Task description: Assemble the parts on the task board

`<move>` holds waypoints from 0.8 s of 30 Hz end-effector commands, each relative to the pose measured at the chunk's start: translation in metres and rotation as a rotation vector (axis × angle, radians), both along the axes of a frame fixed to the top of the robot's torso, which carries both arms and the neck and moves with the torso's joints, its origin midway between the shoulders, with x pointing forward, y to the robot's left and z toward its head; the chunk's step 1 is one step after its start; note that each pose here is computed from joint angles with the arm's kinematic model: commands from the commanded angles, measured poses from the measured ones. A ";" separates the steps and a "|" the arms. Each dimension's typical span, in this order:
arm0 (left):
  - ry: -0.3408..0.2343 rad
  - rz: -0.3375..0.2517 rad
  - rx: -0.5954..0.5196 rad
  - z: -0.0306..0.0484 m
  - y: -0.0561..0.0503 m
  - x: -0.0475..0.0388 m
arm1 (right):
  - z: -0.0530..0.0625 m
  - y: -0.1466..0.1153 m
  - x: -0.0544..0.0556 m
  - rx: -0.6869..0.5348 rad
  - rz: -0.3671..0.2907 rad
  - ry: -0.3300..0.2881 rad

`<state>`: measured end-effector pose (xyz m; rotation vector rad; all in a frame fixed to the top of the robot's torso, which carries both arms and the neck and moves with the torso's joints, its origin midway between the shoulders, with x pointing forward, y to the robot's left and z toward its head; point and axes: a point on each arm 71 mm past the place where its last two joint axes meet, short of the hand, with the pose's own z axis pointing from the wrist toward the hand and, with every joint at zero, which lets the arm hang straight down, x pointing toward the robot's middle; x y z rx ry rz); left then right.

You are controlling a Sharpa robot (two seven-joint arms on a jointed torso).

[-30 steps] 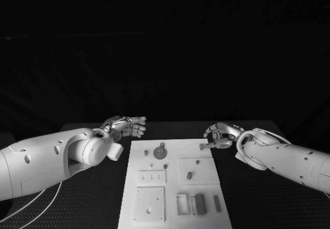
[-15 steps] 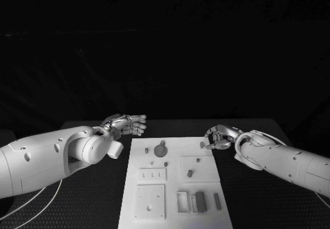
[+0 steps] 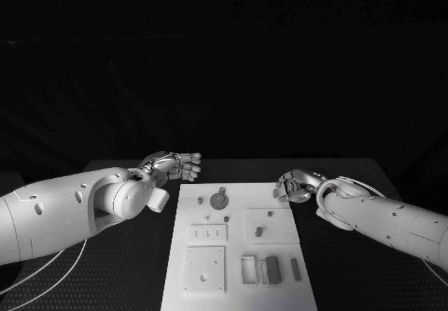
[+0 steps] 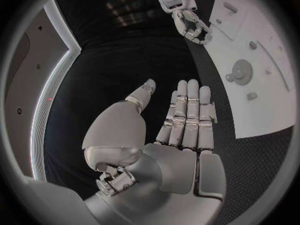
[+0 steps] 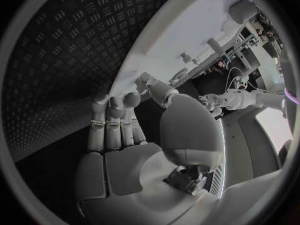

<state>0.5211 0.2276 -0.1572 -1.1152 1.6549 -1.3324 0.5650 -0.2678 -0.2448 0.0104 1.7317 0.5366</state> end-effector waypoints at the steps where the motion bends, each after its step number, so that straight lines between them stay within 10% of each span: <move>1: -0.011 -0.021 -0.006 0.0015 -0.002 -0.0006 | -0.002 0.004 -0.001 -0.010 0.028 0.018; 24: -0.010 -0.023 -0.006 0.0015 -0.002 -0.0007 | -0.004 0.011 -0.001 -0.011 0.036 0.010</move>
